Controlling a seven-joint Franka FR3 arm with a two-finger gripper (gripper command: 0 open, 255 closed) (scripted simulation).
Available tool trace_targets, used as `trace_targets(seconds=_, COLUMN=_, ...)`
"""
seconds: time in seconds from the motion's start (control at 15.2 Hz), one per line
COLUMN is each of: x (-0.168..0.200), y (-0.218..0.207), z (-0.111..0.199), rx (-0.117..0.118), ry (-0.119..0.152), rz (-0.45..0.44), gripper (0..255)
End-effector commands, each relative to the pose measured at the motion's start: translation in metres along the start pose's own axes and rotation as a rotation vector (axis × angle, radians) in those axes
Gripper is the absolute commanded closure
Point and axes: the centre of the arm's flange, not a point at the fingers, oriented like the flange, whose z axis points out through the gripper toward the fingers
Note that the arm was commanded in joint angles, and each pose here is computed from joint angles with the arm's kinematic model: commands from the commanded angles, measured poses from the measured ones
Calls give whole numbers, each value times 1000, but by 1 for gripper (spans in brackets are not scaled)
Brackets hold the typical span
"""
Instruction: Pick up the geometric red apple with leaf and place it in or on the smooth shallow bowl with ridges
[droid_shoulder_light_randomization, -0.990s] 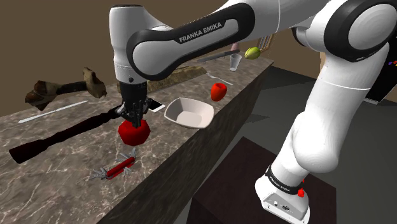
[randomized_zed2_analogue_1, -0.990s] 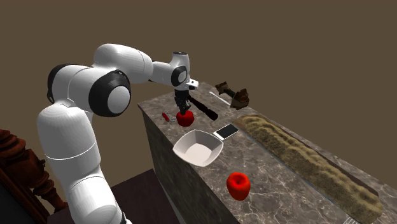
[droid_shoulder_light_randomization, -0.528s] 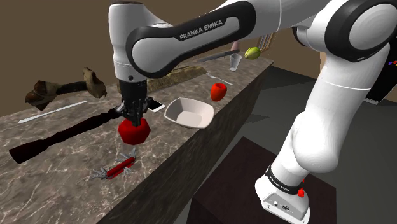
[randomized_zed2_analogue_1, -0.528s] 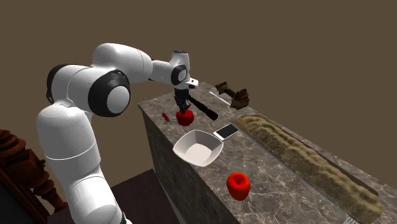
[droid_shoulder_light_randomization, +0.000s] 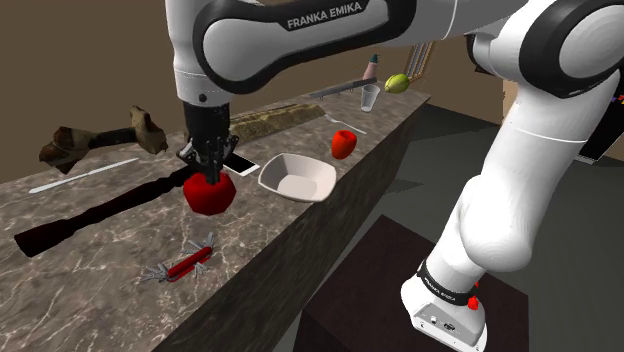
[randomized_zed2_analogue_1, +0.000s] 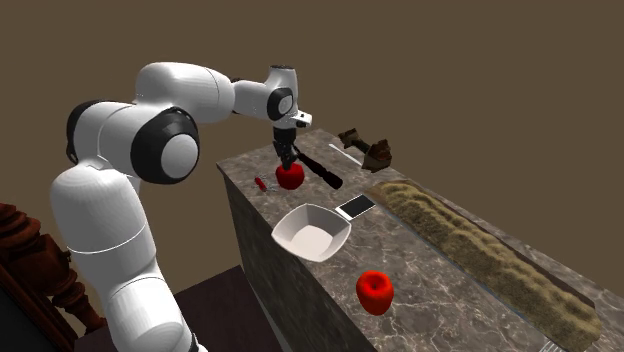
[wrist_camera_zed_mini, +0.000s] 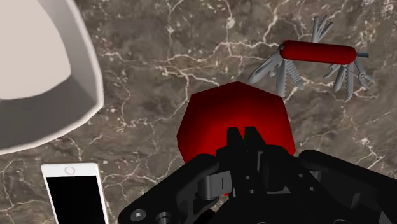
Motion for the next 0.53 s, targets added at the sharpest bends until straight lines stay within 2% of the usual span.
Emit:
trace_targets(seconds=0.0, x=0, y=1, z=-11, rx=0, ry=0, rz=0, gripper=255)
trace_targets(seconds=0.46, x=0, y=0, z=-48, rx=0, ry=0, rz=0, gripper=255)
